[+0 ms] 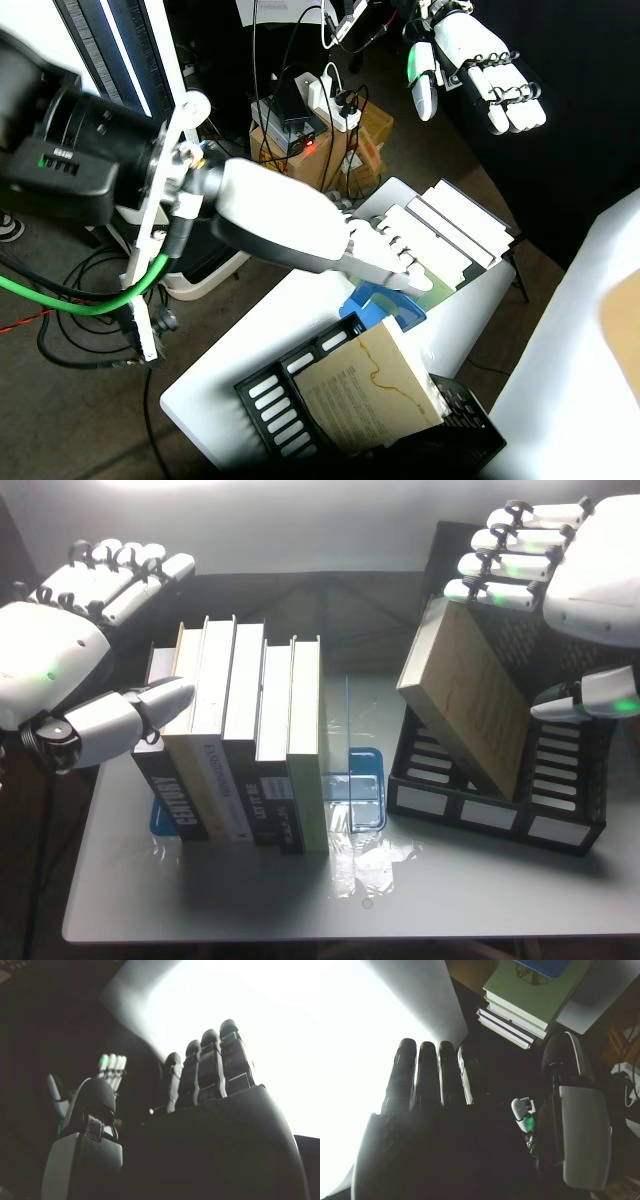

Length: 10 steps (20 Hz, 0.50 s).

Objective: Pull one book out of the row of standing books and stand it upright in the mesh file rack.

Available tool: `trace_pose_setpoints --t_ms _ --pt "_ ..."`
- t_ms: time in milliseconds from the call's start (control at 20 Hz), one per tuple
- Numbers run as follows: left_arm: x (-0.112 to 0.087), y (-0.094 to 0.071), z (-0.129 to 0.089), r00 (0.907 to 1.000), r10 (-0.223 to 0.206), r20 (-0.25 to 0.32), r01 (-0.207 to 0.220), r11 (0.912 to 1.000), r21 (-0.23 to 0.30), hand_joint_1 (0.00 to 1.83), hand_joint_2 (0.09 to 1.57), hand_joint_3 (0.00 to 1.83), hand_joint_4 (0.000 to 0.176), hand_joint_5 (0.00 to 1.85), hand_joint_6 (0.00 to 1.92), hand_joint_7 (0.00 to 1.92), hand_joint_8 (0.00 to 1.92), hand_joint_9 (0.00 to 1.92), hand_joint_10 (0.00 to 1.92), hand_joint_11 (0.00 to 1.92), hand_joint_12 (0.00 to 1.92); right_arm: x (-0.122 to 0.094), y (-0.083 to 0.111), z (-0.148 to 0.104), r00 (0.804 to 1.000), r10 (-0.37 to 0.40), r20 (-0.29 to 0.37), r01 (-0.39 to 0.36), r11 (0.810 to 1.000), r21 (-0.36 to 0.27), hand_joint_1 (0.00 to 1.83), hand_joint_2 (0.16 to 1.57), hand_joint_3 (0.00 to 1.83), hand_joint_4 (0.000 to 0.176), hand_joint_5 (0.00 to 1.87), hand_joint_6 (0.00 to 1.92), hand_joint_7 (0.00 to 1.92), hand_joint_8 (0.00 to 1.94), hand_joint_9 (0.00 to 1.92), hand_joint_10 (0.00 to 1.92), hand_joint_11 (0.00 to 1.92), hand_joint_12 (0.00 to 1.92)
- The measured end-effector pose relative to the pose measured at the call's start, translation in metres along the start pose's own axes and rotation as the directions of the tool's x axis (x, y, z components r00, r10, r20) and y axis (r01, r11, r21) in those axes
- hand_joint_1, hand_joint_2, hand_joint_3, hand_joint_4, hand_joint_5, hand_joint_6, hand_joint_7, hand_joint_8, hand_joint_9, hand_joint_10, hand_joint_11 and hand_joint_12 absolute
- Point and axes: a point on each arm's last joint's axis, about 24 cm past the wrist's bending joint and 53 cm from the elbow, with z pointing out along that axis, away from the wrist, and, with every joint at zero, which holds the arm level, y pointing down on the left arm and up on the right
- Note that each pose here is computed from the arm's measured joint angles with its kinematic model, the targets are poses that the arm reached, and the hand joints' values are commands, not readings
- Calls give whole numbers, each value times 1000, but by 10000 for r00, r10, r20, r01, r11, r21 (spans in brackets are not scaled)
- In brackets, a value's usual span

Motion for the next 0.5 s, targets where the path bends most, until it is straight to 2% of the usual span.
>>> trace_pose_setpoints --t_ms 50,100,150,250,300,400,500 --pt "2 0 0 10000 21 -85 -21 10000 -4 128 1369 0 52 0 0 0 0 0 0 10 5 4 -1 -1 9998 161 70 -161 9999 44 309 1124 3 0 0 0 0 0 0 0 0 0" --pt "3 1 0 9999 32 -134 -32 10000 -19 110 1372 0 56 0 0 0 0 0 0 4 4 8 -2 -2 9993 355 81 -355 9993 79 318 1131 6 0 0 0 0 0 0 0 0 0" --pt "4 1 0 9998 36 -180 -37 10000 -28 74 1368 0 76 0 0 0 0 0 0 12 10 13 -3 -3 9986 531 68 -532 9985 108 372 1134 6 0 0 0 0 0 0 0 0 0" --pt "7 0 0 9997 26 -245 -26 10000 9 67 1366 0 76 0 0 0 0 0 0 17 14 20 -2 -9 9967 800 98 -802 9967 147 444 1143 9 0 0 0 0 0 0 0 0 0" --pt "11 -1 0 9994 32 -344 -31 10000 21 64 1364 0 66 0 0 0 0 0 0 3 8 22 -3 -13 9952 963 174 -966 9952 174 454 1141 7 0 0 0 0 0 0 0 0 0" --pt "15 -2 0 9985 89 -538 -86 9999 59 52 1360 0 89 0 0 0 0 0 0 0 0 25 -3 -19 9900 1368 336 -1375 9903 201 489 1149 8 0 0 0 0 0 0 0 0 0" --pt "18 -2 1 9981 101 -609 -97 9999 70 44 1370 2 64 0 0 0 0 0 0 8 4 28 -4 -22 9847 1687 427 -1698 9852 222 469 1167 15 0 0 0 0 0 0 0 0 0"
